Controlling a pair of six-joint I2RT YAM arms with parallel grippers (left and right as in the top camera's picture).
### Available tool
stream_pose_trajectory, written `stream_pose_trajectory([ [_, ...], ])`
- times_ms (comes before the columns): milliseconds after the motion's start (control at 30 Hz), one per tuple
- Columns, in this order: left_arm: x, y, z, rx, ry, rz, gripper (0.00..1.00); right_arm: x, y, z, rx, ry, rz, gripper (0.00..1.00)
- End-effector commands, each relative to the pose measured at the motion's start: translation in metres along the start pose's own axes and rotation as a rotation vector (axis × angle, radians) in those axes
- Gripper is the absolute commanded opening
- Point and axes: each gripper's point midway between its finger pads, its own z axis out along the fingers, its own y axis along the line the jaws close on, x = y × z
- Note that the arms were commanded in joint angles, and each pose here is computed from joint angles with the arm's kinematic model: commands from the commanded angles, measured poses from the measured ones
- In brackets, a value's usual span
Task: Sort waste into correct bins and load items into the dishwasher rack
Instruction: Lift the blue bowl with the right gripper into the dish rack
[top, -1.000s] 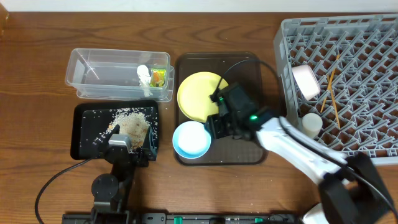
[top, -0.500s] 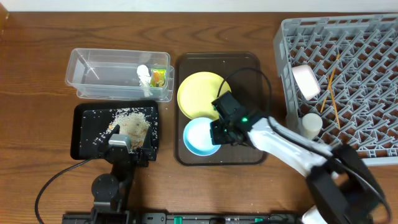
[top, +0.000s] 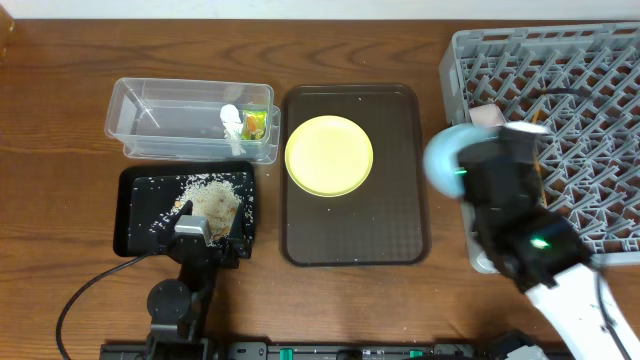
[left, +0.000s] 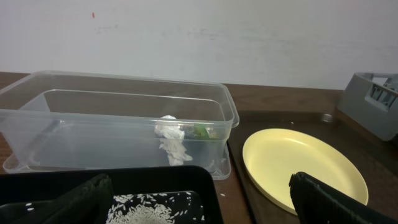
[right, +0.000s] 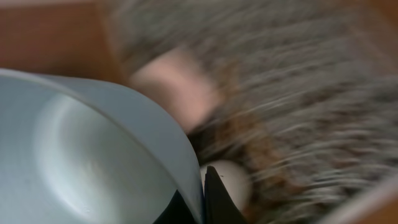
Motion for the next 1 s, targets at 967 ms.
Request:
stream_pose_trajectory([
  [967, 0.008, 0.002, 0.001, -0.006, 0.018, 0.008, 0.93, 0.001, -0.078, 0.174, 0.676, 0.122, -0.439, 0.01],
])
